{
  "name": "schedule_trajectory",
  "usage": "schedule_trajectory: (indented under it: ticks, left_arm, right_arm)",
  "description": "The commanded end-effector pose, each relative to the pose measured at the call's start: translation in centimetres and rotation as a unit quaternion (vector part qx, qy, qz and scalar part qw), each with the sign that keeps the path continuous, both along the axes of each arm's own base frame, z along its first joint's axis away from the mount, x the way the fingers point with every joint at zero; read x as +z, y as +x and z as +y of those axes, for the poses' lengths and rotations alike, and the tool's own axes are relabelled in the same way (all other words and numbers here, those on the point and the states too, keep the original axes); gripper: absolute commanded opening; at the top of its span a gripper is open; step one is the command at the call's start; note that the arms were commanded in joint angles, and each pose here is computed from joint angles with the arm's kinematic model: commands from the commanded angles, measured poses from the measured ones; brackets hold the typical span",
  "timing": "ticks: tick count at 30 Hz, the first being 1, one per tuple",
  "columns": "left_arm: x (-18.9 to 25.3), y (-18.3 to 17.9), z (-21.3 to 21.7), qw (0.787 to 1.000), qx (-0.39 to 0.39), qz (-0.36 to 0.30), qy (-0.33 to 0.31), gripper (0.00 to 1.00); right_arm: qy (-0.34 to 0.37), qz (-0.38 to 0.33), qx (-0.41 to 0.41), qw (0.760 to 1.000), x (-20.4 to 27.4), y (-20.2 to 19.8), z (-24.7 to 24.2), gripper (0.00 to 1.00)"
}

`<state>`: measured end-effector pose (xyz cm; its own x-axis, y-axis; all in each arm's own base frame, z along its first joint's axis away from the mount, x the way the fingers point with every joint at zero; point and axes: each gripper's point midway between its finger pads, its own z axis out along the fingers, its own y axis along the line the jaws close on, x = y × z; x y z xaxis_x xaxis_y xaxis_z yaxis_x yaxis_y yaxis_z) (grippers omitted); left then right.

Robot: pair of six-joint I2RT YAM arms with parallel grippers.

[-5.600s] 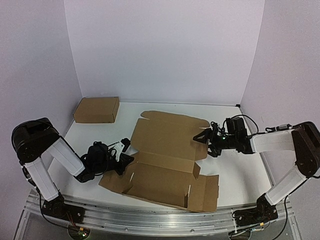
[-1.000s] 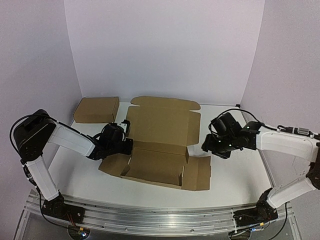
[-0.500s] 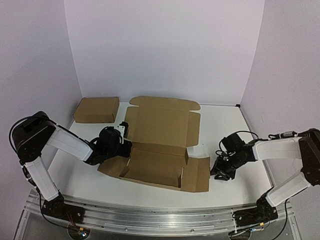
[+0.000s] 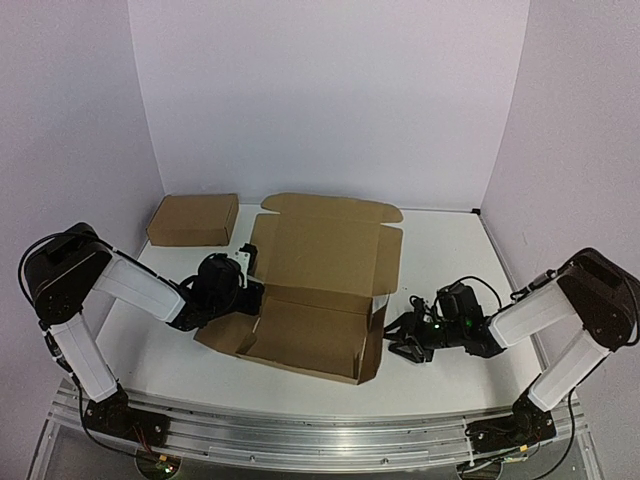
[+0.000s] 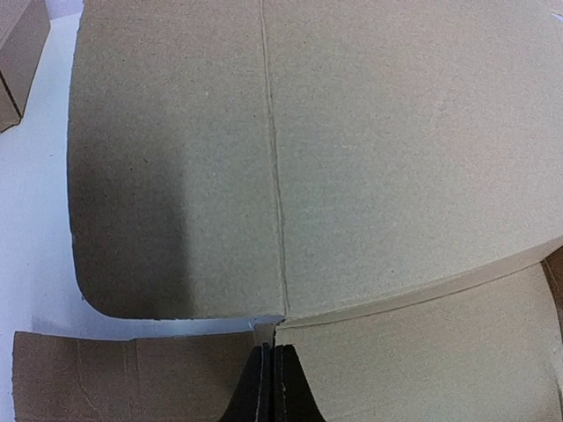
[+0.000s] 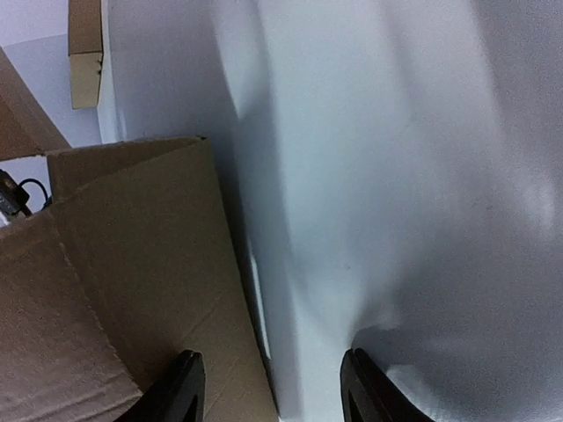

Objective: Fold the paper box

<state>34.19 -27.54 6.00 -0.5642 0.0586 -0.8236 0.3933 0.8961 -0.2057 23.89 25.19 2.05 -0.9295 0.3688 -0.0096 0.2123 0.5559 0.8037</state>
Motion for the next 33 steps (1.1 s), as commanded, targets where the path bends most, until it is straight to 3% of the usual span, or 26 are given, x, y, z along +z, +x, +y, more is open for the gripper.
schedule_trajectory:
  ticks: [1,10,19,27,33]
  left_arm:
    - [-0.4,-0.4,0.3,1.000,-0.005,0.002,0.014,0.00]
    - [-0.5,-0.4,0.3,1.000,-0.004,0.003,0.014,0.00]
    - [-0.8,-0.6,0.4,1.000,-0.005,0.007,0.016,0.00]
    - [-0.9,-0.6,0.4,1.000,-0.005,0.008,0.014,0.00]
    - [-0.7,-0.6,0.3,1.000,-0.006,0.007,0.015,0.00]
  right_arm:
    - [0.041,-0.036,0.017,0.998,1.9,-0.4,2.3,0.56]
    - [0.039,-0.086,0.008,0.995,4.3,-0.2,4.0,0.64]
    - [-0.041,-0.094,0.021,0.994,4.4,0.4,4.7,0.72]
    - [-0.210,-0.072,0.016,0.975,2.4,1.0,3.6,0.71]
    - [-0.371,-0.057,0.055,0.925,1.3,0.3,3.3,0.71]
